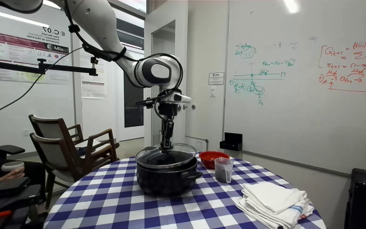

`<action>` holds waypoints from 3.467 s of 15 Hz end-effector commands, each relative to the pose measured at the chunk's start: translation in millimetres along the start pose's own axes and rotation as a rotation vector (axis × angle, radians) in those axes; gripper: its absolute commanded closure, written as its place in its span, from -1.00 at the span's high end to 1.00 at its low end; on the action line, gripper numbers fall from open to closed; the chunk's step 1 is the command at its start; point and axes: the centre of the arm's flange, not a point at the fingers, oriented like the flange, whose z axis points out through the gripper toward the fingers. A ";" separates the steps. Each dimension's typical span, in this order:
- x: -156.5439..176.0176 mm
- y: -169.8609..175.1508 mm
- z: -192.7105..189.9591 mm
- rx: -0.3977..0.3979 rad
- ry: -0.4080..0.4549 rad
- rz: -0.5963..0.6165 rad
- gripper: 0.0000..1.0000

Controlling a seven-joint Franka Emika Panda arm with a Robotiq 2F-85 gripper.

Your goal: Put the glass lid on the black pot

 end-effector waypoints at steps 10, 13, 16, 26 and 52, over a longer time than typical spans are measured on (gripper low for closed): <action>12.8 -1.8 1.7 0.033 -0.017 0.001 -0.50; 17.2 -2.2 2.0 0.033 -0.016 0.003 -0.50; 21.2 -2.7 -0.1 0.031 -0.008 0.004 -0.50; 18.3 9.4 4.2 0.005 -0.034 0.013 -0.50; 4.5 -1.4 11.2 0.028 -0.087 -0.052 1.00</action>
